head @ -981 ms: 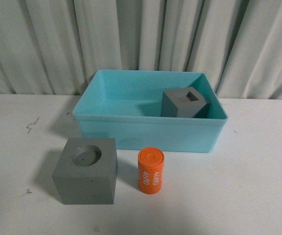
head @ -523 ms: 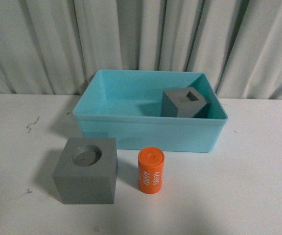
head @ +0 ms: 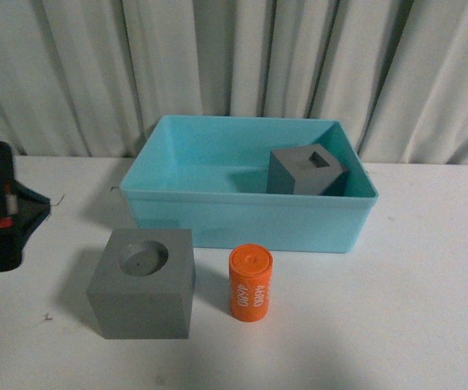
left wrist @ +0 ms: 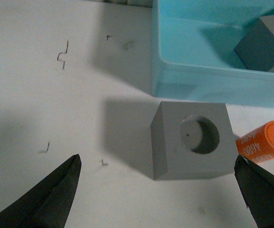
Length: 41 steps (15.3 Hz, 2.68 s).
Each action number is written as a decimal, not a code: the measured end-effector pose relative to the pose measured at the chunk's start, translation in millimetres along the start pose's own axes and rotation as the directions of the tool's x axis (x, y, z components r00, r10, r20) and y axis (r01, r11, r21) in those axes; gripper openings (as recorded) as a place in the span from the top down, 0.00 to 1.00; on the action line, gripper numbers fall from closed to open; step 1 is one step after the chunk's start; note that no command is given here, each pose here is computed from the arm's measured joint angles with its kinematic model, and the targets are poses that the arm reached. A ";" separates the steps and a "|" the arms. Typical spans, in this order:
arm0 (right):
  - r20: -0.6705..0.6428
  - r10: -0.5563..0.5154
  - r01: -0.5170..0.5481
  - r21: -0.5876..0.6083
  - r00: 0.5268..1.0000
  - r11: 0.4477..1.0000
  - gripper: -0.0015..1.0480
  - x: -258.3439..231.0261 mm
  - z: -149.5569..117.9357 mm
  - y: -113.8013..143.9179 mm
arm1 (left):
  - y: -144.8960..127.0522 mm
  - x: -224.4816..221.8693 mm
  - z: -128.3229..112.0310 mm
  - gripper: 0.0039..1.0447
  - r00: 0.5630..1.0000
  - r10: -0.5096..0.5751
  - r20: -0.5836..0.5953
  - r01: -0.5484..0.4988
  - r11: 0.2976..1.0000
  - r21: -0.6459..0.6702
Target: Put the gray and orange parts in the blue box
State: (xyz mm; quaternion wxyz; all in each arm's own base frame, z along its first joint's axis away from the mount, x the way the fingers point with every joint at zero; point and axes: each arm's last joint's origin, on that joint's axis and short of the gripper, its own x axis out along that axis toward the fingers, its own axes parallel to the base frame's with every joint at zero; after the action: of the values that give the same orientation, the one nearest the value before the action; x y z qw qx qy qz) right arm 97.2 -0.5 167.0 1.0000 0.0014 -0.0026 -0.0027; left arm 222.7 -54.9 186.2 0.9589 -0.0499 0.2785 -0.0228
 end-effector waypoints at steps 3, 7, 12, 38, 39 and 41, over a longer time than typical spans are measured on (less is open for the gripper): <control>0.000 0.000 0.000 0.000 1.000 1.000 0.06 0.0 0.0 0.0 | -6.6 32.1 -3.1 0.06 1.000 -0.002 -0.002 0.003 0.995 0.096; 0.000 0.000 0.000 0.000 1.000 1.000 0.06 0.0 0.0 0.0 | -14.5 77.1 -15.1 0.06 0.998 0.002 -0.060 0.010 0.978 0.208; 0.000 0.000 0.000 0.000 1.000 1.000 0.06 0.0 0.0 0.0 | -21.2 104.1 -16.8 0.06 0.995 0.000 -0.096 0.022 0.972 0.232; 0.000 0.000 0.000 0.000 1.000 1.000 0.06 0.0 0.0 0.0 | -27.7 104.6 -32.4 0.82 0.981 -0.008 -0.193 0.052 0.973 0.223; 0.000 0.000 0.000 0.000 1.000 1.000 0.06 0.0 0.0 0.0 | -24.2 98.6 -29.3 0.82 0.978 -0.002 -0.210 0.049 0.975 0.218; 0.000 0.000 0.000 0.000 1.000 1.000 0.06 0.0 0.0 0.0 | -15.2 78.7 -11.1 0.83 0.972 -0.010 -0.235 0.051 0.985 0.167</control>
State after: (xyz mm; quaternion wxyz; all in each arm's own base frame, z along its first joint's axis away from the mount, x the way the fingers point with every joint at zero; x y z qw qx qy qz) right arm 97.2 -0.5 167.0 1.0000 0.0014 -0.0026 -0.0029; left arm 282.9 -76.5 136.7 0.9198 0.0317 0.3852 -0.0673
